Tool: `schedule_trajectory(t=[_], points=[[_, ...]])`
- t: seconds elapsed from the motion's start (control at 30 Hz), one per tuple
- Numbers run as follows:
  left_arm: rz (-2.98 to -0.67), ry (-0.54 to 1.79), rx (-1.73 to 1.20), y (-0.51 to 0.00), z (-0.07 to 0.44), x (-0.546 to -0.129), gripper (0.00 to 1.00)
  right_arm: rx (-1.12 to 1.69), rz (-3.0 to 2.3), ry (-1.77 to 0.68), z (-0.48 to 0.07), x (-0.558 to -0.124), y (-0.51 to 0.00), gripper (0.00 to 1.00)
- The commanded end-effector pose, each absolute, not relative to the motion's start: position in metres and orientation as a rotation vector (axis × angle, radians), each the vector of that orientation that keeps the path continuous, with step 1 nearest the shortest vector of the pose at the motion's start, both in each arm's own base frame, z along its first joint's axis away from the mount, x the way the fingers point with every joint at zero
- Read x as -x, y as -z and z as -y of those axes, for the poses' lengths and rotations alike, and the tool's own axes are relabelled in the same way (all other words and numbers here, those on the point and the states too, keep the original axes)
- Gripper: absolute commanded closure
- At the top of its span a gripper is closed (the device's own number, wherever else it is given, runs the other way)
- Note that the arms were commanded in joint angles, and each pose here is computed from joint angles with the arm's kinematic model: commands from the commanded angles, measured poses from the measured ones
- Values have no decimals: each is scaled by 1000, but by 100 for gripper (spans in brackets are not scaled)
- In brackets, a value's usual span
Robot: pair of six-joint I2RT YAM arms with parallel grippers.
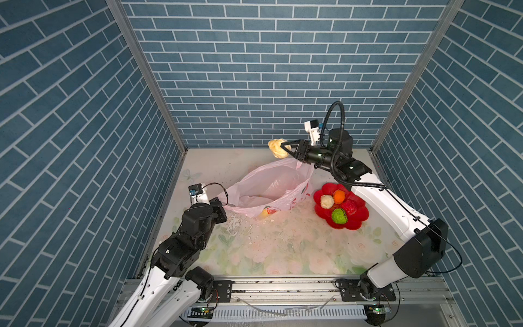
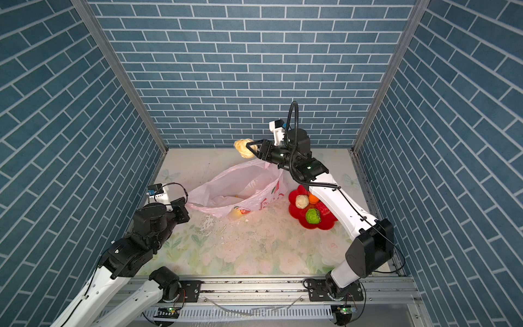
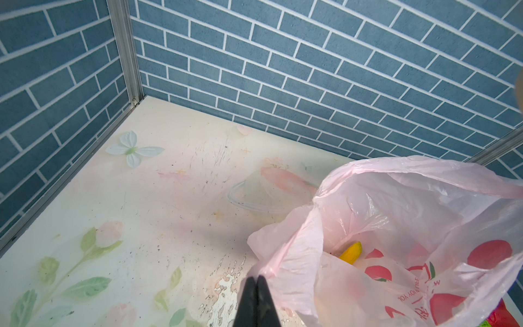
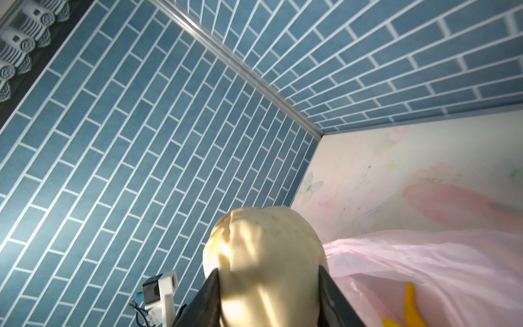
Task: Take the fake fruits out of the plastic bag
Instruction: 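Lift the pale yellow fruit out of the bag with the right gripper, then carry the pale fruit to the red plate and release it with the right gripper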
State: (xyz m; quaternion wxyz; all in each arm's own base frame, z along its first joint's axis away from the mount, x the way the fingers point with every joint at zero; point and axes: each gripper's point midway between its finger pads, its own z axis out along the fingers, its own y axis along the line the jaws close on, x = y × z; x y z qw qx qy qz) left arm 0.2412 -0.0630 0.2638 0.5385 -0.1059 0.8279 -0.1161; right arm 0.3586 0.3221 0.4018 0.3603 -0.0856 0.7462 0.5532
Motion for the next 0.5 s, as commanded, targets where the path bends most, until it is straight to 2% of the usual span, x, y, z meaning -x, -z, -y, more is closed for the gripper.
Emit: schedule_trajectory(t=[0.0,0.2,0.47], points=[[-1988,271,254,-261,60,-235,97,226,-1912,-1320,-292,-358,-421,100],[-1984,242,256,-271,52,-228,97,62,-1936,-1181,-224,-370,-405,100],[-1977,187,280,-284,37,-217,97,-159,-2018,-955,-141,-370,-359,100]])
